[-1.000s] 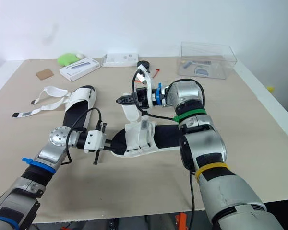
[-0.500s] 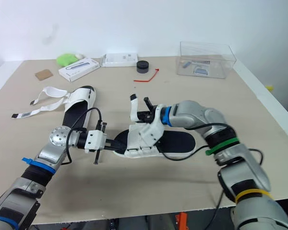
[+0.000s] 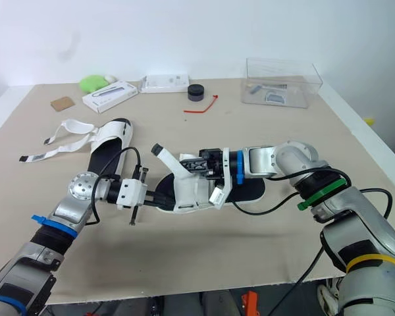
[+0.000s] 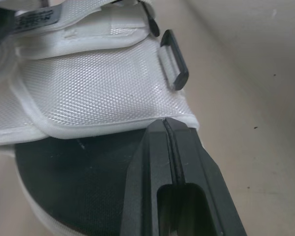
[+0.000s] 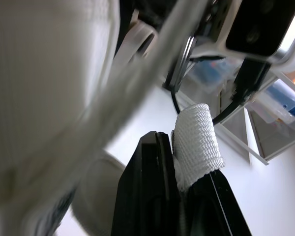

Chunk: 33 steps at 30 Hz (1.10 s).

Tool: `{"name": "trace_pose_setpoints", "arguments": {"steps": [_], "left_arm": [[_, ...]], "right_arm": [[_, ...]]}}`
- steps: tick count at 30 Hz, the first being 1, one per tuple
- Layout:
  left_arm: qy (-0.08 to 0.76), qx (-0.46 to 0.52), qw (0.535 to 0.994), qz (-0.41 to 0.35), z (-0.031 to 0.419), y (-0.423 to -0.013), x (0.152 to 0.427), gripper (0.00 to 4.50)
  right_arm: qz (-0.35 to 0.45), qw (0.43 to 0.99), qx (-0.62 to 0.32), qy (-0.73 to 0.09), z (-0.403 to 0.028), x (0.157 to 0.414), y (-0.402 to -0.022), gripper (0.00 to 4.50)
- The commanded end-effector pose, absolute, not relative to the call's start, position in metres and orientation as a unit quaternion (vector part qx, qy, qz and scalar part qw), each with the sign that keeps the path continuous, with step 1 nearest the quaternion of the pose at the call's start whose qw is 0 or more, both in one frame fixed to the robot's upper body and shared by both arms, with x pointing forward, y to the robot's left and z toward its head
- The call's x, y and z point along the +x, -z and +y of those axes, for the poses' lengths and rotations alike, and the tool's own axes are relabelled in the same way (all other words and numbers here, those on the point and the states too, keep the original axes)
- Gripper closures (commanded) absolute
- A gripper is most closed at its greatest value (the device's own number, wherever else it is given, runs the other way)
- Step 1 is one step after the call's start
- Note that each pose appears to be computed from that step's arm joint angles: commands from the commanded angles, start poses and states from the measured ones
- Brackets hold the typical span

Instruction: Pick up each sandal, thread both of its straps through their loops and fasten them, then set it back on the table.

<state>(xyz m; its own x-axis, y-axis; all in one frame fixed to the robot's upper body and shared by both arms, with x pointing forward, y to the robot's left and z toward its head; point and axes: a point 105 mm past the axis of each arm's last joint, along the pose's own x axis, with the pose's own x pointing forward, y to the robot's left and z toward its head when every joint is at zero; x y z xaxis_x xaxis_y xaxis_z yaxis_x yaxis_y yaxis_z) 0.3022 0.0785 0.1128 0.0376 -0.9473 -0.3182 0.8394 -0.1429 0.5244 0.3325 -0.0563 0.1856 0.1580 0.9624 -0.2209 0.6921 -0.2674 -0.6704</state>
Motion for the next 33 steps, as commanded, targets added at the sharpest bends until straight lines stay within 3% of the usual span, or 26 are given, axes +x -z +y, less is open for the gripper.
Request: {"name": "trace_pose_setpoints", "arguments": {"steps": [1, 5, 13, 16, 17, 19, 23, 27, 31, 33], "left_arm": [[0.69, 0.318, 0.648, -0.049, 0.085, -0.098, 0.302, 4.5], [0.69, 0.313, 0.651, -0.045, 0.086, -0.099, 0.303, 4.5], [0.685, 0.31, 0.659, -0.04, 0.089, -0.101, 0.309, 4.5], [0.685, 0.311, 0.658, -0.039, 0.089, -0.101, 0.31, 4.5], [0.685, 0.312, 0.658, -0.039, 0.089, -0.1, 0.31, 4.5], [0.686, 0.312, 0.656, -0.038, 0.089, -0.1, 0.31, 4.5], [0.689, 0.313, 0.653, -0.036, 0.089, -0.098, 0.309, 4.5], [0.69, 0.316, 0.65, -0.036, 0.088, -0.097, 0.31, 4.5], [0.691, 0.316, 0.649, -0.038, 0.087, -0.098, 0.31, 4.5], [0.691, 0.316, 0.649, -0.037, 0.088, -0.098, 0.311, 4.5]], "right_arm": [[-0.562, 0.231, -0.75, -0.262, -0.067, 0.35, -0.214, 4.44], [-0.534, 0.283, -0.744, -0.284, -0.071, 0.358, -0.211, 4.44], [-0.512, 0.282, -0.729, -0.358, -0.07, 0.349, -0.19, 4.44], [-0.498, 0.33, -0.696, -0.398, -0.07, 0.342, -0.191, 4.44], [-0.495, 0.329, -0.697, -0.402, -0.07, 0.341, -0.191, 3.64], [-0.496, 0.322, -0.687, -0.422, -0.069, 0.334, -0.191, 2.92], [-0.461, 0.391, -0.62, -0.501, -0.072, 0.318, -0.188, 0.99], [-0.399, 0.473, -0.574, -0.537, -0.07, 0.312, -0.191, 0.99], [-0.258, 0.592, -0.474, -0.599, -0.066, 0.31, -0.202, 0.99], [-0.168, 0.654, -0.378, -0.633, -0.063, 0.307, -0.216, 0.99]]}}
